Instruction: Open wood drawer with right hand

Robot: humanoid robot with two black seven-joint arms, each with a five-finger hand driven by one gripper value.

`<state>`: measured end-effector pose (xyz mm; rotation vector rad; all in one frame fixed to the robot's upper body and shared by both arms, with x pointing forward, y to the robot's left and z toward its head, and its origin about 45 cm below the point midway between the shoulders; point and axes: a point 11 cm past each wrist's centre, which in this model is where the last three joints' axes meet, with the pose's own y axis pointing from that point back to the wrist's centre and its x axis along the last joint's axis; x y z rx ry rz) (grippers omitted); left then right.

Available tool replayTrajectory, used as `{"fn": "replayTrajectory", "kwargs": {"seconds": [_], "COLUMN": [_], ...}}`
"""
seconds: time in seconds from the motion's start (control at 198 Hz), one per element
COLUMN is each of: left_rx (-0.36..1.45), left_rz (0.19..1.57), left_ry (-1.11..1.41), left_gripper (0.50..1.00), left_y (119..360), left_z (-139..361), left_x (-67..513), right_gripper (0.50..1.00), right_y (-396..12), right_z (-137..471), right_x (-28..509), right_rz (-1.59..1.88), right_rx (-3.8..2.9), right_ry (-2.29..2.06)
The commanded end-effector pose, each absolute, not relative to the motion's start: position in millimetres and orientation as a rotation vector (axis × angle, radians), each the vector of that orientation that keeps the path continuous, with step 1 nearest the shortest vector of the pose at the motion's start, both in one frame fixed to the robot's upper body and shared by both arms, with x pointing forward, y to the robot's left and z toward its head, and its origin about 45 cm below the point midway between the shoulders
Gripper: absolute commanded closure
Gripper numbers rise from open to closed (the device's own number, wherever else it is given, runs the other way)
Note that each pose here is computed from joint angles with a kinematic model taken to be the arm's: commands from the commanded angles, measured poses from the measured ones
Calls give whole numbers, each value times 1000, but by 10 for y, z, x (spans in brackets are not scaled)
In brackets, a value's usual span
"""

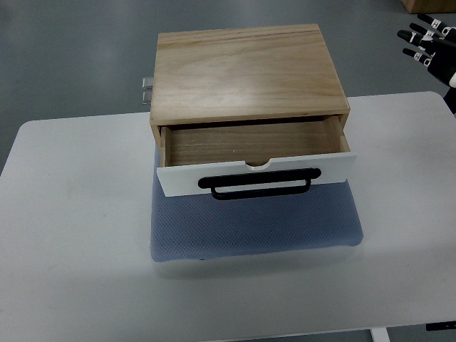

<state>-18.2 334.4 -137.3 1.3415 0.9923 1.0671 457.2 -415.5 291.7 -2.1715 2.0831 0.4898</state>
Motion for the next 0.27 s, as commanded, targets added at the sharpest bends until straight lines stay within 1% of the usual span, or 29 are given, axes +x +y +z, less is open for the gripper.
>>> {"fn": "replayTrajectory", "kwargs": {"seconds": [0.0,0.267], "left_rx": [1341,1341], "left_rz": [1067,1068], "left_ry": [992,991], "left_gripper": [500,500], "left_y": [3344,3344], "left_z": [-1373,-1373], "left_x": [-182,-173], "right_gripper": [548,548], "right_y": [-4111,-3994], "right_z": [2725,2320], "right_x": [4522,4392], "right_rz": [556,678], "right_rx": [-2121,-2024], "right_ry": [2059,2023]}}
